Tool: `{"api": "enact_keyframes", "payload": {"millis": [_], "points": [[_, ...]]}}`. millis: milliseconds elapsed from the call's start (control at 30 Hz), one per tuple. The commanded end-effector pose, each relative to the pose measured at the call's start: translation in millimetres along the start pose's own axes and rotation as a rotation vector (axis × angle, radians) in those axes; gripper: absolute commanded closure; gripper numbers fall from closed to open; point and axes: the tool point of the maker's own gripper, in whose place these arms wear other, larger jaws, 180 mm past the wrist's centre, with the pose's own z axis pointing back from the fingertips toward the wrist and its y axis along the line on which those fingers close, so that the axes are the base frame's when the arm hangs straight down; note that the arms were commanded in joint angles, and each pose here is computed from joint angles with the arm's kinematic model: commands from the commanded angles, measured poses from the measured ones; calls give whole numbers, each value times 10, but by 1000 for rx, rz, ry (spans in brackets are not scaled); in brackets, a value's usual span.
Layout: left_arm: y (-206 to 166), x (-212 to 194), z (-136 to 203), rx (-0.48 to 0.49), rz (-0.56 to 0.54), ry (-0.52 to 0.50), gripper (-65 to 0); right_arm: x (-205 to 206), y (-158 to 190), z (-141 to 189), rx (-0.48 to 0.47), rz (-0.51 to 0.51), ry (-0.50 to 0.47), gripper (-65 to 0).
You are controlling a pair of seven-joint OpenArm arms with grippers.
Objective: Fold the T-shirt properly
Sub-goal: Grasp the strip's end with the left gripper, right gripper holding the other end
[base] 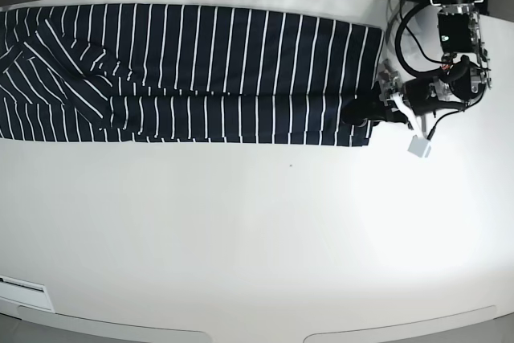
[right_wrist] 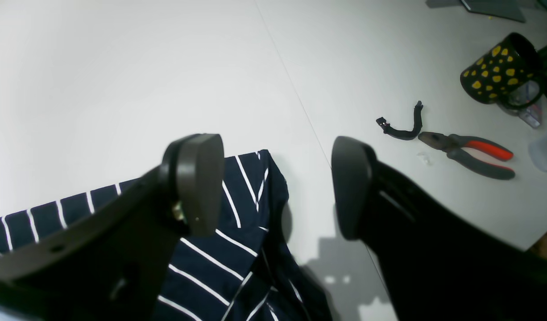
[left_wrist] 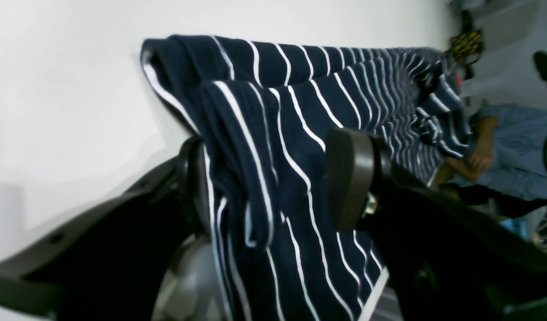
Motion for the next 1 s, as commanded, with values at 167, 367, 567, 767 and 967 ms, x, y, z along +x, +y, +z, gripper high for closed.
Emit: {"api": "enact_keyframes", "payload": {"millis": [167, 367, 567, 767, 967], "points": [[118, -276, -118, 91, 9, 109, -390, 201, -45, 35, -12, 26, -59, -405], [-52, -320, -327, 37, 32, 94, -390, 199, -44, 35, -11, 26, -58, -405], [47, -293, -326, 100, 13, 110, 0, 227, 134, 43, 88, 25, -74, -404], [190, 15, -167, 174, -45, 77, 0, 274, 668, 175, 391, 42, -111, -393], [336, 407, 114, 251, -101, 15, 0, 257, 982, 318, 575, 65, -118, 0]]}}
